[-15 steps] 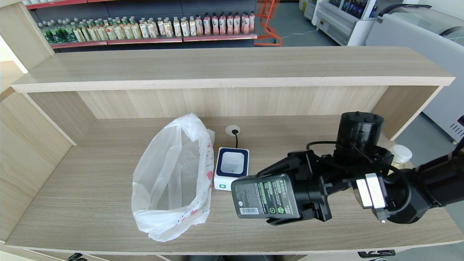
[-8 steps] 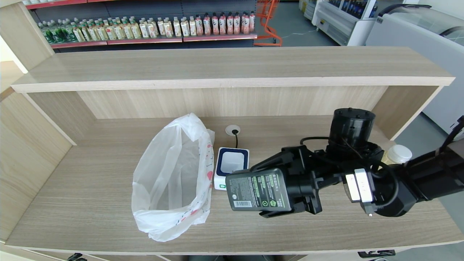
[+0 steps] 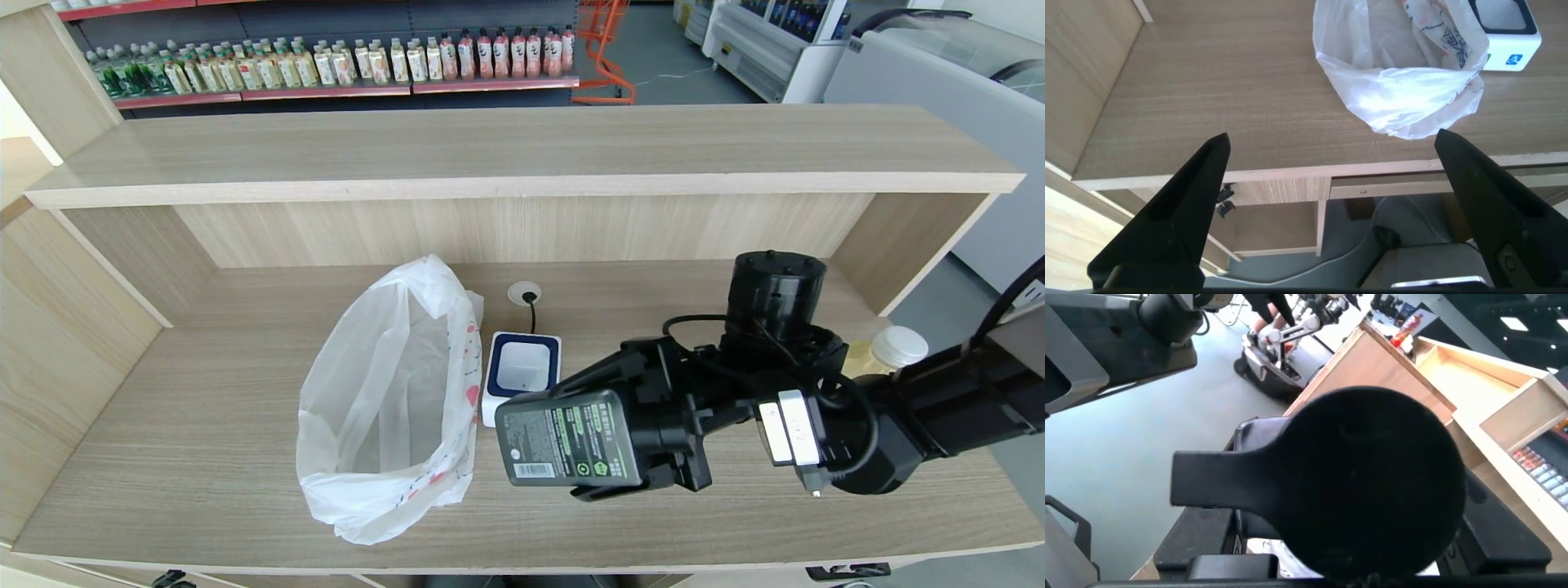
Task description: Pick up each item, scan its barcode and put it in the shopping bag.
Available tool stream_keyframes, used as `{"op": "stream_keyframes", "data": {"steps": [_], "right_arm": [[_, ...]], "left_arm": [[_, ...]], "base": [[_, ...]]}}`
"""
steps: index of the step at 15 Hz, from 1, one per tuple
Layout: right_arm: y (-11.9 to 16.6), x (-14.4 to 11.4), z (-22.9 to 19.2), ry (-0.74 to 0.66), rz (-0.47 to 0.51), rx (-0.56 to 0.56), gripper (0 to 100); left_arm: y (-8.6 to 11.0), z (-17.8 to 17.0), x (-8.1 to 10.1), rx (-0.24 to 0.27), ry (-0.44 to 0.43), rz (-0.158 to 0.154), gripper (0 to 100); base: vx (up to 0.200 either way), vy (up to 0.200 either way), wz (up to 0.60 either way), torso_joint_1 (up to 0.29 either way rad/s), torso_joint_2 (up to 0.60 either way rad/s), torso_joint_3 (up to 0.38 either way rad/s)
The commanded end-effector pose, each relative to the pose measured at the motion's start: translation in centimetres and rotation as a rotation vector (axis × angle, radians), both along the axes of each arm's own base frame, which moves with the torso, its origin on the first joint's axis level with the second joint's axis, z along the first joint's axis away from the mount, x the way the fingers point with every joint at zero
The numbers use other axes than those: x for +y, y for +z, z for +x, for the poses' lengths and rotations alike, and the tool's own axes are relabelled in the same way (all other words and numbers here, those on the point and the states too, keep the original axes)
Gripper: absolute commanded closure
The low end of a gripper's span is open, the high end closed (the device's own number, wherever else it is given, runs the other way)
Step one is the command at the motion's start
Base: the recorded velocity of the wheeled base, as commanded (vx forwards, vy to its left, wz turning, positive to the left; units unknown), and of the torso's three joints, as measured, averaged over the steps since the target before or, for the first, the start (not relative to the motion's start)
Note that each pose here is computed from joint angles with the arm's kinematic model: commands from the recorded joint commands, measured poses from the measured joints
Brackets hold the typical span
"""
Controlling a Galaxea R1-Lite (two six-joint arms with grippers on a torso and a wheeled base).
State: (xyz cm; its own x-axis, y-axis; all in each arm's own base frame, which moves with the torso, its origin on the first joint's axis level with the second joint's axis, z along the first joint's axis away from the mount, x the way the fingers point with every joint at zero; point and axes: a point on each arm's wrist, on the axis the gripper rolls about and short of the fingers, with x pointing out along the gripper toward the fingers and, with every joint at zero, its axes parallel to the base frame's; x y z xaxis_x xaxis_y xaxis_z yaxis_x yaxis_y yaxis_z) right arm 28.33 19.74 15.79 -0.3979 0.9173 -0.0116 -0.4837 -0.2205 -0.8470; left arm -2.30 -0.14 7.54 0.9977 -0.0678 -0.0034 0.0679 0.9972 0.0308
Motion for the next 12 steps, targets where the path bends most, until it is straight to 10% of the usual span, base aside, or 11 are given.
{"op": "stream_keyframes", "data": {"steps": [1, 6, 9, 12], "right_arm": [[1.1, -0.8, -0.8, -0.01, 0.002, 0.0, 100], [7.1, -12.2, -7.3, -0.597, -0.072, 0.478, 100], [7.3, -12.4, -7.9, -0.852, -0.007, 0.766, 100], [7.1, -8.5, -8.3, -1.09, 0.187, 1.289, 100]], "left_arm": [[0.0, 0.0, 0.0, 0.001, 0.0, 0.0, 0], [0.0, 0.0, 0.0, 0.001, 0.0, 0.001, 0], [0.0, 0.0, 0.0, 0.001, 0.0, 0.0, 0], [0.0, 0.0, 0.0, 0.001, 0.0, 0.0, 0]], "base": [[0.0, 0.0, 0.0, 0.0, 0.0, 0.0], [0.0, 0.0, 0.0, 0.0, 0.0, 0.0], [0.0, 0.0, 0.0, 0.0, 0.0, 0.0], [0.0, 0.0, 0.0, 0.0, 0.0, 0.0]]}}
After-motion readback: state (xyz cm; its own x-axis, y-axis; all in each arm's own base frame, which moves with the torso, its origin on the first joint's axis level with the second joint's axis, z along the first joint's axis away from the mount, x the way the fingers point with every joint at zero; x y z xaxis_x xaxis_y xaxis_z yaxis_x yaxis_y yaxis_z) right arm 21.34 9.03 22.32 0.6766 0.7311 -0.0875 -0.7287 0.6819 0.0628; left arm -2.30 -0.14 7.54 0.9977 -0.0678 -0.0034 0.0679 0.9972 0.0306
